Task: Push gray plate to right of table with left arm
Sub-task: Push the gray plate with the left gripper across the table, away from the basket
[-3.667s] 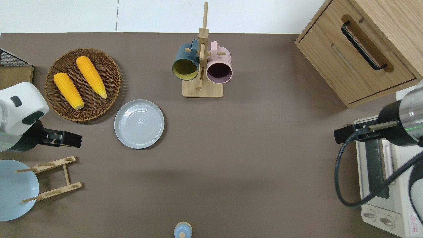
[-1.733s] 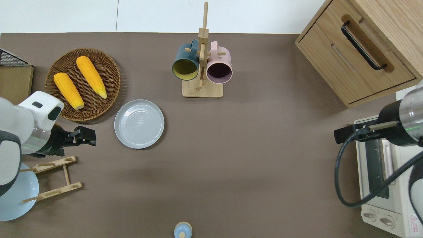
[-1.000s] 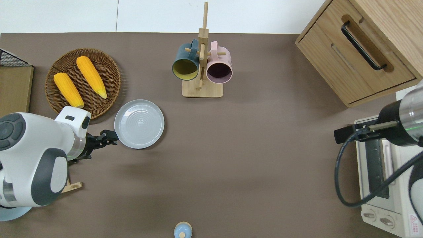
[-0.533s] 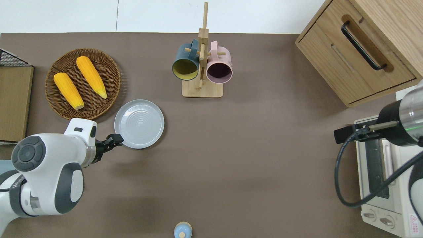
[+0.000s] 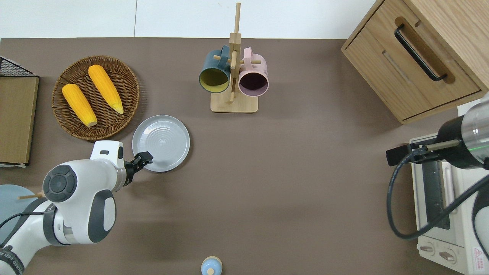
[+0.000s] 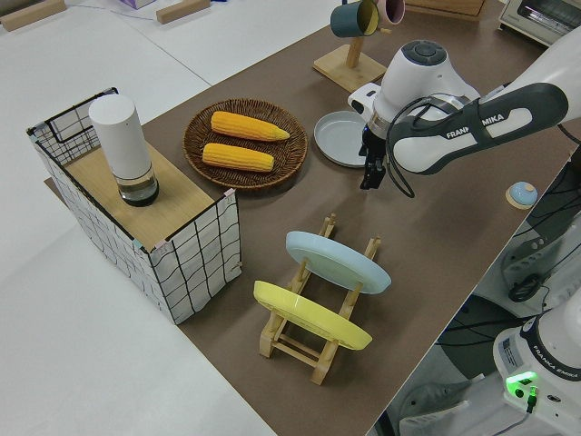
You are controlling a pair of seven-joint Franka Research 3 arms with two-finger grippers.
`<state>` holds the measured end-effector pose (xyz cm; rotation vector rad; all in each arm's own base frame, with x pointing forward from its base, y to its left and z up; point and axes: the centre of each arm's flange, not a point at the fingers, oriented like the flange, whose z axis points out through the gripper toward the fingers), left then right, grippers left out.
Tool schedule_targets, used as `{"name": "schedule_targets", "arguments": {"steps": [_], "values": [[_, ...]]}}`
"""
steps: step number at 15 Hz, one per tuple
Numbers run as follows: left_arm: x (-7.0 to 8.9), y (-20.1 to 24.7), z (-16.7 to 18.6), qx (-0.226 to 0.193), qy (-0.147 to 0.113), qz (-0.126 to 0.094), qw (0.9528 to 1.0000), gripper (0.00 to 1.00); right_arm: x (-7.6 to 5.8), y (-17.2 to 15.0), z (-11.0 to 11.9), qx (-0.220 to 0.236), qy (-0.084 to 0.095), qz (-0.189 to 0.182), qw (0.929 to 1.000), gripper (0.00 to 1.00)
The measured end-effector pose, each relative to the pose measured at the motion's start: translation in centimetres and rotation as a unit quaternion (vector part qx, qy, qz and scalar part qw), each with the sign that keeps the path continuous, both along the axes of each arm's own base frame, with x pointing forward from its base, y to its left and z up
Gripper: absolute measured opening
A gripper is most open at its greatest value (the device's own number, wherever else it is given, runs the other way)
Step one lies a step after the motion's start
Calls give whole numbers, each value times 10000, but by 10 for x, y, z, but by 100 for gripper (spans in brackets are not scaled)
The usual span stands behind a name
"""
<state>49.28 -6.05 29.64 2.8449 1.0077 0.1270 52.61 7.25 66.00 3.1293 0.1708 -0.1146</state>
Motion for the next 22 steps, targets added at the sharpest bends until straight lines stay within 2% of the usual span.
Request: {"name": "schedule_targets", "arguments": {"steps": [1,2,3,4,5,8,9,15,22], "values": [[0,-2,-2,-3,-6,-9,10000,98,0,0,0,0,0,0,10000,99],[0,-2,-3,-4,-3,-9,10000,92,0,0,0,0,0,0,10000,99],[0,-2,-3,-5,-2,-9,10000,91,0,0,0,0,0,0,10000,99],[0,-2,-3,-5,0,-8,10000,81,0,0,0,0,0,0,10000,99],[0,-2,-3,-5,3,-8,10000,69,0,0,0,0,0,0,10000,99],[2,-3,0,-9,-59,-10,10000,19,0,0,0,0,0,0,10000,99],[3,-4,3,-16,-114,-13,9999,7,0,0,0,0,0,0,10000,99],[2,-6,4,-14,-129,-32,9999,3,0,0,0,0,0,0,10000,99],[-5,-46,4,-99,-87,159,9998,3,0,0,0,0,0,0,10000,99]]}}
